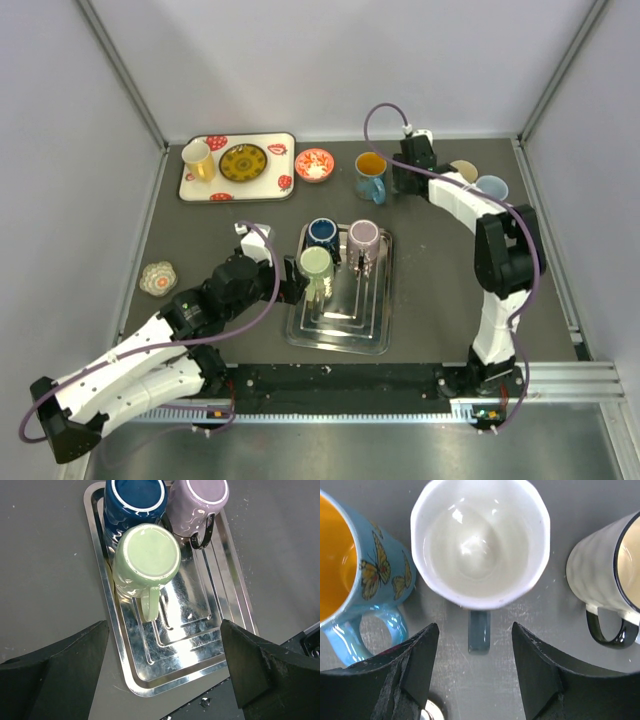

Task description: Turn the mug right side up

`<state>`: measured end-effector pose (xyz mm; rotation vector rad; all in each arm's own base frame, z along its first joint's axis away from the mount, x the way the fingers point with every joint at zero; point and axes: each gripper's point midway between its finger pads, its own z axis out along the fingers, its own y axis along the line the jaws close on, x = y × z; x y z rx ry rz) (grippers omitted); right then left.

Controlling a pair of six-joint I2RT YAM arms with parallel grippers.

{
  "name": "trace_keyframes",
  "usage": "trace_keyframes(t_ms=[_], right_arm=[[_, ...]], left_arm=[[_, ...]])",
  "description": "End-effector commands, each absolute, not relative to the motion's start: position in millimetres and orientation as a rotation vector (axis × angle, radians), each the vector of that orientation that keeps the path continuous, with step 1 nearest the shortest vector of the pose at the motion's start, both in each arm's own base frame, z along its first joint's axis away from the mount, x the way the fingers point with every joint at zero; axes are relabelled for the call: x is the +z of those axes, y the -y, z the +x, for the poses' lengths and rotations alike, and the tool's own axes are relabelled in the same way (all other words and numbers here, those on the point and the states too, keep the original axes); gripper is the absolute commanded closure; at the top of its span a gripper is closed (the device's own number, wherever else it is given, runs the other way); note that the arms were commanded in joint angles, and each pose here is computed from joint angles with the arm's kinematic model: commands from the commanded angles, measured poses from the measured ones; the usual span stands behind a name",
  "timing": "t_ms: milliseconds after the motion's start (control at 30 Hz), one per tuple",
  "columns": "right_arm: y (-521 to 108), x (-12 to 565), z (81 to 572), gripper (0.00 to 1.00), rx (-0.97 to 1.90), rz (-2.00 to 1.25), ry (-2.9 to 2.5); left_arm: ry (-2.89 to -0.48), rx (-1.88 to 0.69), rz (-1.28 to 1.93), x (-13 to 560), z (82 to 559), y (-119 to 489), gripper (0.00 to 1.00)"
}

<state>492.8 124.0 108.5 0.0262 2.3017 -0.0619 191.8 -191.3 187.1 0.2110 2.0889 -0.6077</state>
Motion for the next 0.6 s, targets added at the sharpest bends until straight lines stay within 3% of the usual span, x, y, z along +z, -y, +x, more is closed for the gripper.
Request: trace_keyframes(t_ms=[0,567], right_arm=[[-121.2,134.2,521.4,0.40,-0.093,0.064,-2.200],[-122.2,128.0,531.9,0.55,-0.093,0.100,-2.176]], left_arm=[[-2.057,-0.604,0.195,195.7,196.0,190.1,0.01],[-2.065,-0.591,0.185,192.4,200.1,192.0,0.02]])
